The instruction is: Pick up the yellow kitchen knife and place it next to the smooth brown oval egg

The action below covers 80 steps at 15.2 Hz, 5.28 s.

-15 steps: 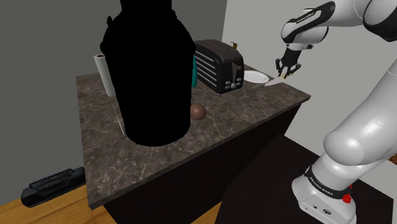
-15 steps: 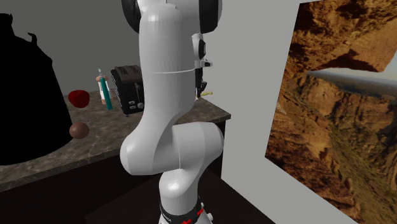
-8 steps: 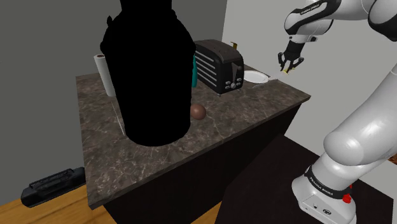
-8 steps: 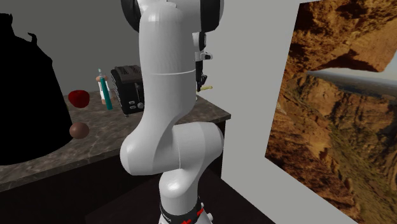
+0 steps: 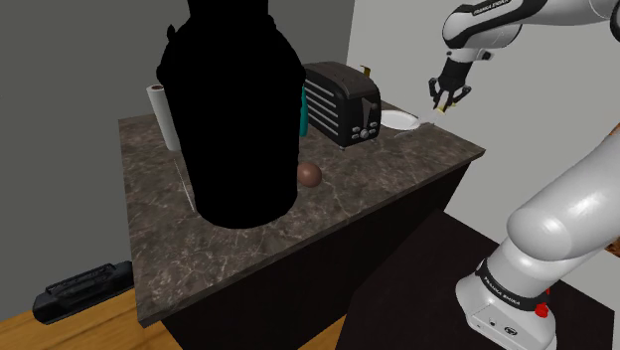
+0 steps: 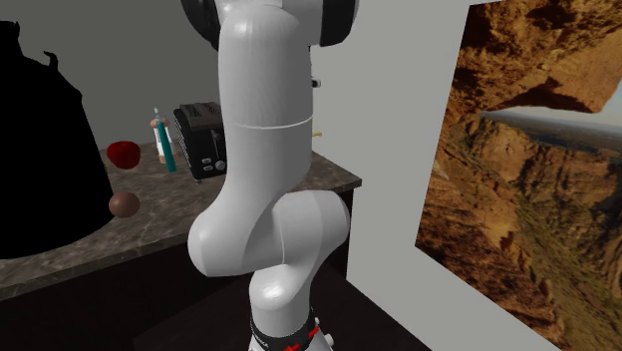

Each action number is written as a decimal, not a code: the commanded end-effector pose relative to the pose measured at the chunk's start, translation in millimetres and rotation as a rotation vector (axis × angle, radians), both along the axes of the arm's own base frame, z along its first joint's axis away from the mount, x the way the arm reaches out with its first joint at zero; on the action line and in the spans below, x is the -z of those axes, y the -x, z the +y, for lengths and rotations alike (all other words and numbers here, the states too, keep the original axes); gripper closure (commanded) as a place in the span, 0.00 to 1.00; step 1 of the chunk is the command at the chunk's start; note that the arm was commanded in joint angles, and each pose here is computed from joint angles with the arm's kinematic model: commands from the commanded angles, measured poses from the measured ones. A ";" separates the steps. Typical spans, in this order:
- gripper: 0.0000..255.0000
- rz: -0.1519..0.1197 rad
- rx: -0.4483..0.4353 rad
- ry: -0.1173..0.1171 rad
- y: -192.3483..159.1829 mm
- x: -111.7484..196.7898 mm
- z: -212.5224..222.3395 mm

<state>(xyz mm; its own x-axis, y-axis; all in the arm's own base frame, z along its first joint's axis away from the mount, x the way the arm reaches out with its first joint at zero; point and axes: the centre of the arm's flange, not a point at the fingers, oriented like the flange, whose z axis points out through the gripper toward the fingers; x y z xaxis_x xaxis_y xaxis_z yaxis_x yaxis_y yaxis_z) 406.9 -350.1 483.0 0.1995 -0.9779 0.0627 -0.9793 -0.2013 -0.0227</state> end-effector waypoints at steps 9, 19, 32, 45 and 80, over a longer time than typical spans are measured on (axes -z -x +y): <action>1.00 0.000 0.001 0.001 2.9 0.4 132.2; 1.00 0.000 0.001 0.001 2.8 0.3 264.2; 1.00 0.000 0.001 0.001 2.8 0.1 435.8; 1.00 0.000 0.001 0.001 2.7 -0.1 607.3; 0.00 0.000 0.001 0.001 2.7 130.9 609.9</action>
<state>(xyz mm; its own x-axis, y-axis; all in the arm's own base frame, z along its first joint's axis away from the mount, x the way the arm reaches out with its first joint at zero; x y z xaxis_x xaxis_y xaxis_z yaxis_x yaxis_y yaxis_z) 404.2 259.8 352.2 0.1985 -0.9780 0.0634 -0.9795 -0.2003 -0.0224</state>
